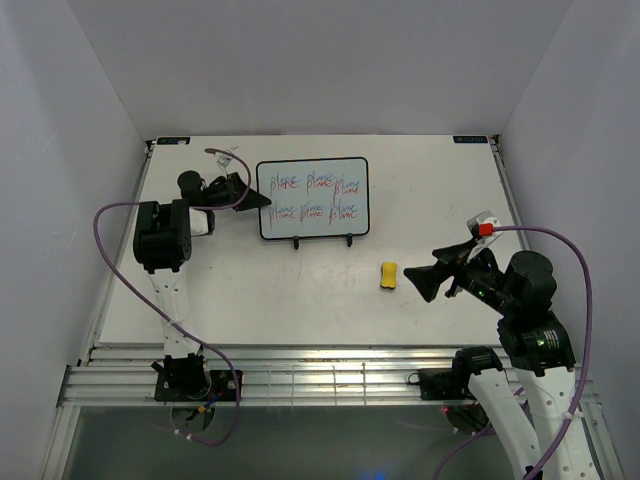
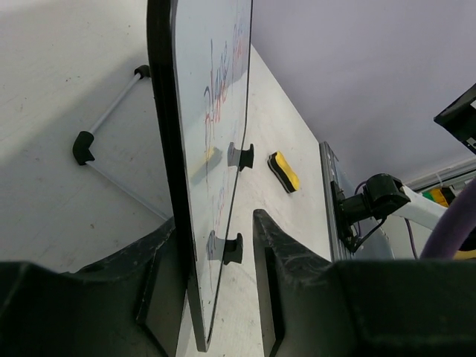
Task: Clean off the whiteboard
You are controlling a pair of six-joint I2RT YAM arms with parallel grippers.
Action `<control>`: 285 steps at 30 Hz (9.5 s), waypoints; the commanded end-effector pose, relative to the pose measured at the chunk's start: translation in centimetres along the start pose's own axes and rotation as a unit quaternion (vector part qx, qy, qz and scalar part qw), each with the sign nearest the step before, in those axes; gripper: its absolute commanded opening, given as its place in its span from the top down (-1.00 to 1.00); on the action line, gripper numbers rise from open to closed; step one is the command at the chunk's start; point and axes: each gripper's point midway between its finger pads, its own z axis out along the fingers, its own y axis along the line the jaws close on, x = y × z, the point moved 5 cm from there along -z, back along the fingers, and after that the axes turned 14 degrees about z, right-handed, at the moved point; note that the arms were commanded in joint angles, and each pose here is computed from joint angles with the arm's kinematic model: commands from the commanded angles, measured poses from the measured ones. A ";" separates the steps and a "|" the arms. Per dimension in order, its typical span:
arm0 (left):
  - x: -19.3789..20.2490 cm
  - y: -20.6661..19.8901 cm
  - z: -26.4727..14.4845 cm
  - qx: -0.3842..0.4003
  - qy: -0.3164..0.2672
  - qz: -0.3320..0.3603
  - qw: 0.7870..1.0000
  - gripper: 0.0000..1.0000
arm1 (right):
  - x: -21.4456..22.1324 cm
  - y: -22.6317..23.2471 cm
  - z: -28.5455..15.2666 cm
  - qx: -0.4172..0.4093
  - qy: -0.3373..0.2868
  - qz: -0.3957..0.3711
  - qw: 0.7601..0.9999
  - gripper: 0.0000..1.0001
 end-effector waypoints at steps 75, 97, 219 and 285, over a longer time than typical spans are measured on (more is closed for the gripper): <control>-9.6 -21.7 0.5 -0.062 -0.145 0.111 0.981 1.00 | 1.6 -7.3 3.1 0.212 -0.031 0.165 0.963 -0.80; 3.5 -30.7 -6.2 -0.223 -0.075 0.088 0.968 1.00 | 6.5 -11.8 10.5 0.325 0.172 0.148 0.918 -0.50; 4.8 -29.2 -5.1 -0.192 -0.011 0.034 0.981 1.00 | 4.9 18.3 22.6 -0.193 0.026 -0.067 0.978 0.39; 5.1 -31.6 -4.6 -0.112 -0.007 0.074 0.991 1.00 | 12.6 13.4 24.4 -0.095 0.104 -0.097 0.985 0.38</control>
